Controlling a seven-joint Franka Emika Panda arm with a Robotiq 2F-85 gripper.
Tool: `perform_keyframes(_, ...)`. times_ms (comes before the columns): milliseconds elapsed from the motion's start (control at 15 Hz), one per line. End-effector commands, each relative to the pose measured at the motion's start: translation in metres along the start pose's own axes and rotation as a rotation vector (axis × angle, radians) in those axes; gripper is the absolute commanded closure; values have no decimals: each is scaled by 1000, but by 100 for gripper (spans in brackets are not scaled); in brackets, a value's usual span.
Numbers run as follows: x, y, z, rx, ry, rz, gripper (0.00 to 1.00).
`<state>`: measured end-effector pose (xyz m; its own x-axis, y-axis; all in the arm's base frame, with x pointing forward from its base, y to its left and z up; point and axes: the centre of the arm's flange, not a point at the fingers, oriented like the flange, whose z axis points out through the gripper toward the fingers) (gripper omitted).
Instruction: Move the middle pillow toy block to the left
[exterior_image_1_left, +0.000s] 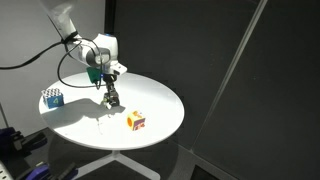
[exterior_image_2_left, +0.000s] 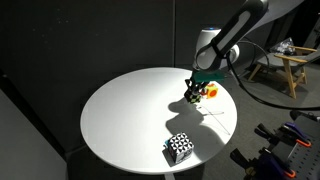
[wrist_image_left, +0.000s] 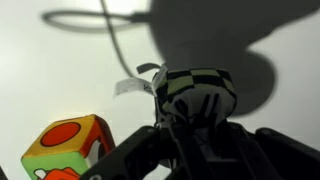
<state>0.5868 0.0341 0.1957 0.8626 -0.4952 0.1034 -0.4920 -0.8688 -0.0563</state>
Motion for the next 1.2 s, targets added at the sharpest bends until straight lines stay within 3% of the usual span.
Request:
perform_keyframes(0,20,4,-9,-4,-17,152,92)
perform_keyframes(67,21,5,-10,-3,-20,166,92)
perform_keyframes(133,13,9,-5,-6,-6,108,92)
perform_keyframes(200,14,9,-6,-7,-7,113,71)
perform_keyframes(667,12,8,-2,-9,-11,110,71)
perform_keyframes(733,12,8,-2,-9,-11,110,92)
perform_keyframes(1133,12,17,-13,-21,-5,267,93)
